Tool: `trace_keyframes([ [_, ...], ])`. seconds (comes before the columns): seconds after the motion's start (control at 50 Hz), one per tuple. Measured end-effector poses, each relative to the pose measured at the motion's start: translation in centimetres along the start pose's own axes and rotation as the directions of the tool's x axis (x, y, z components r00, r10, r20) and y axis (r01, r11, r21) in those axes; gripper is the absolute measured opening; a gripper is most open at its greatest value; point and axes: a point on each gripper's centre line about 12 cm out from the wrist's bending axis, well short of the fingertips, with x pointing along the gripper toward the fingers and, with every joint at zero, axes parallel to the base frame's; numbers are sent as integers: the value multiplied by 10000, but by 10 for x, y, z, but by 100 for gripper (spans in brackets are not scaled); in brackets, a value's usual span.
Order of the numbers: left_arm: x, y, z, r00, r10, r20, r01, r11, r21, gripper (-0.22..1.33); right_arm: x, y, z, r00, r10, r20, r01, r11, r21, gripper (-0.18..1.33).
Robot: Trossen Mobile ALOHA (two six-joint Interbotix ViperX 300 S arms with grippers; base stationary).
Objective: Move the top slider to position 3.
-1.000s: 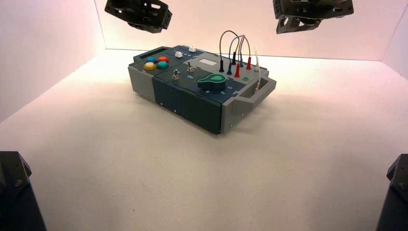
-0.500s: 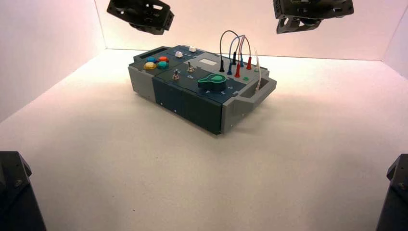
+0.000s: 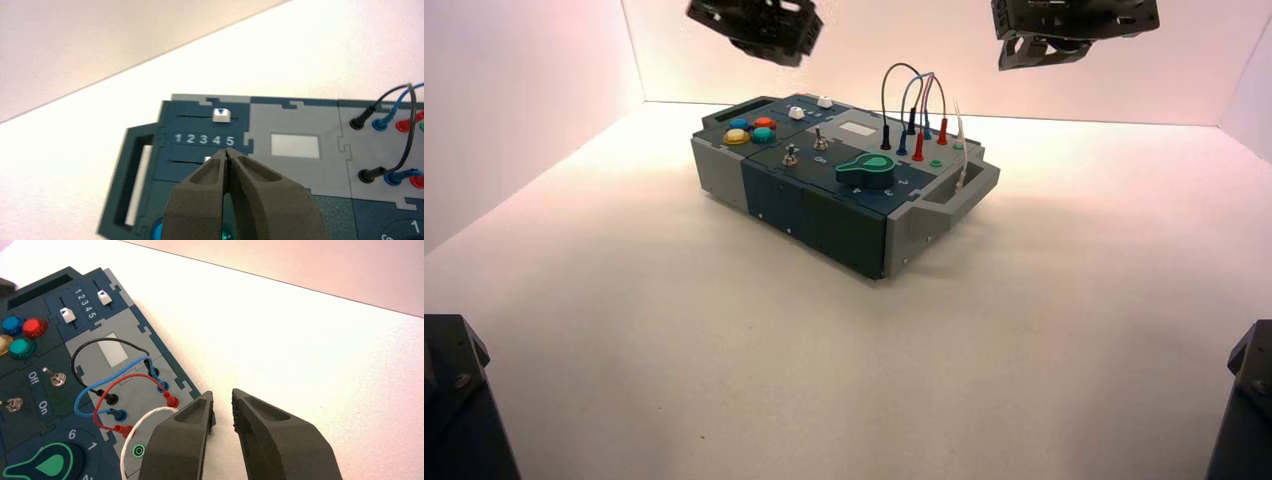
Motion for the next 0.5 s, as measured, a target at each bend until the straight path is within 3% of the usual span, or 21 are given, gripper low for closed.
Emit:
trace_keyframes([
  [0.18,17,-7,-1,9989,-242,-406,248,9996,149,-16,0,0,0,10000,-10,-15,10,10000,10,48],
  [0.5,41,-6,11,9988,-274,-397,286,9991,306,-16,0,0,0,10000,-12,0,12,10000,10,48],
])
